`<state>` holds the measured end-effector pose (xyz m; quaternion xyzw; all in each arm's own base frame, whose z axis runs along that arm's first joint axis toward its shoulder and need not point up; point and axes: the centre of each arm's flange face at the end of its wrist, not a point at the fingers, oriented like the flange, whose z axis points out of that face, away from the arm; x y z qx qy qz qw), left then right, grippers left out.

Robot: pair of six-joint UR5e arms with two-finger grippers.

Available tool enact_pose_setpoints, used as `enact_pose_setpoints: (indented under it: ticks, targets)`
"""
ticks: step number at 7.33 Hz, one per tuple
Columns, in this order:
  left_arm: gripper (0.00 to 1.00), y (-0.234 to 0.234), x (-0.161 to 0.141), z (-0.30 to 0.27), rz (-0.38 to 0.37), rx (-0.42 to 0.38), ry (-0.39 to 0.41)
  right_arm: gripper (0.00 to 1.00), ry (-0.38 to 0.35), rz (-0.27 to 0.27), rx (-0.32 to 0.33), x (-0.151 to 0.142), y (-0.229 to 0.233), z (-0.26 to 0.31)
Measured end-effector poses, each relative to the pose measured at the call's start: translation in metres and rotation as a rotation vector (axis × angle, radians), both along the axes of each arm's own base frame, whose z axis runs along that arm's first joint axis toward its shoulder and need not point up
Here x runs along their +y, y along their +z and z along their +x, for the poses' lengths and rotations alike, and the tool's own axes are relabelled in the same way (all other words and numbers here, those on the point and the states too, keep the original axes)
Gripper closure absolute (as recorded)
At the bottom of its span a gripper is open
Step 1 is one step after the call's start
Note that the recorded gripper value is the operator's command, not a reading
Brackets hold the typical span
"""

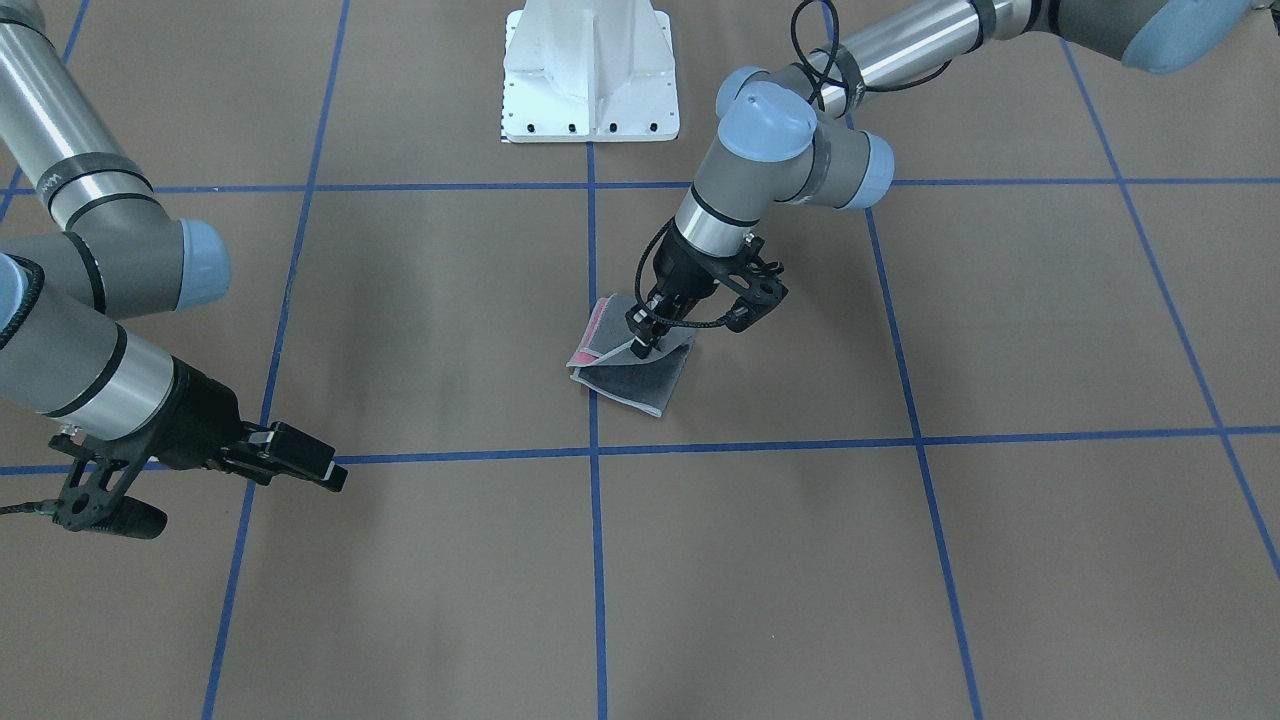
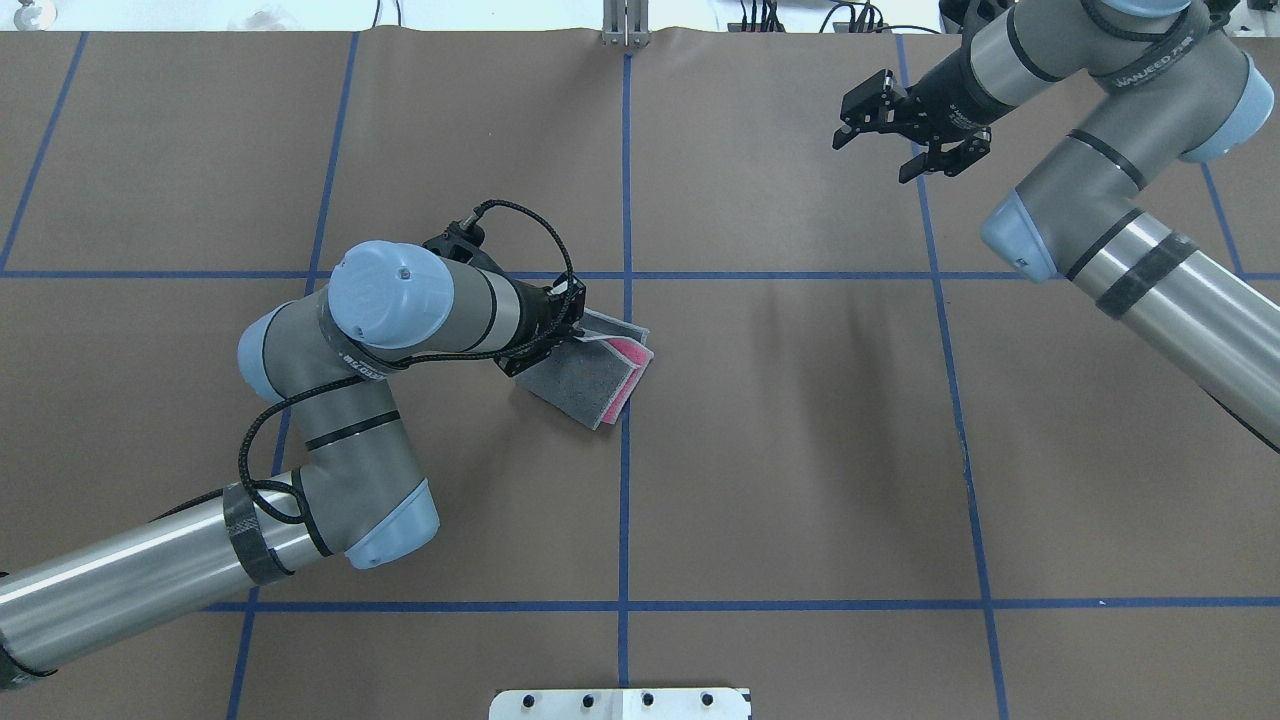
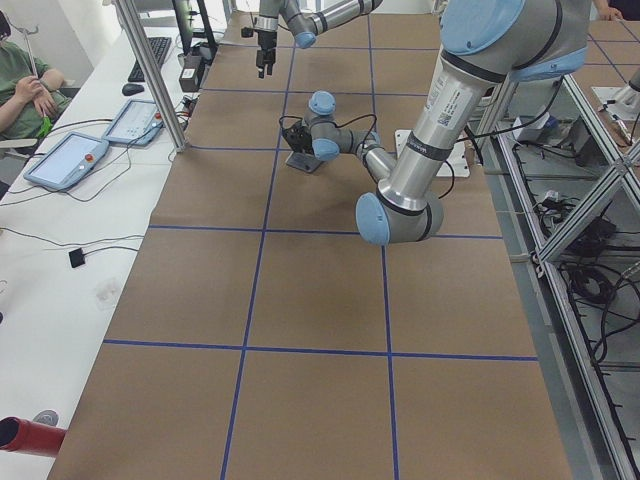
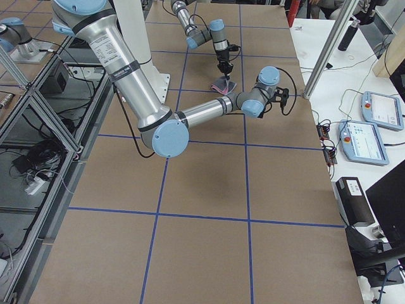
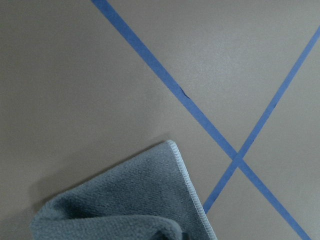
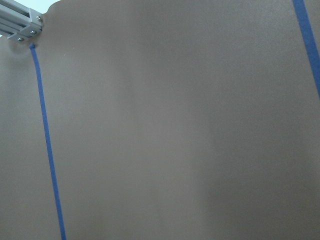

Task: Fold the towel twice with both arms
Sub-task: 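Lift the held end with the left gripper and fold it onto the far end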

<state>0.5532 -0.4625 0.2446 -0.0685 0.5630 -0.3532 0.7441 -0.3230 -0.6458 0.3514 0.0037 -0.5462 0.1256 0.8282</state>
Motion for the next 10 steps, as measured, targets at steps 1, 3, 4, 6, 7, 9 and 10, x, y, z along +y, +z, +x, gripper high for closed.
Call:
enact_pose_setpoints:
  ticks: [1, 3, 4, 6, 7, 9, 10]
  targets:
    - [1.0, 0.002, -0.003, -0.002, -0.003, 0.003, 0.001, 0.0, -0.002, -0.001, 0.0, 0.001, 0.001, -0.002]
    - [1.0, 0.009, -0.015, -0.008, -0.014, -0.008, -0.015, 0.0, -0.006, -0.002, 0.001, 0.002, 0.001, -0.004]
    - [1.0, 0.016, -0.02, -0.008, -0.022, -0.019, -0.022, 0.0, -0.006, -0.001, 0.001, 0.003, 0.001, -0.005]
    - [1.0, 0.026, -0.027, -0.004, -0.037, -0.039, -0.029, 0.0, -0.007, 0.0, 0.001, 0.003, 0.001, -0.005]
    - [1.0, 0.031, -0.031, -0.002, -0.042, -0.046, -0.032, 0.0, -0.007, -0.001, 0.001, 0.003, 0.001, -0.006]
    - [0.76, 0.043, -0.037, 0.004, -0.044, -0.048, -0.037, 0.0, -0.008, -0.001, 0.001, 0.004, 0.002, -0.006]
    - [0.28, 0.047, -0.04, 0.004, -0.04, -0.042, -0.042, 0.0, -0.008, -0.002, 0.002, 0.004, 0.002, -0.006]
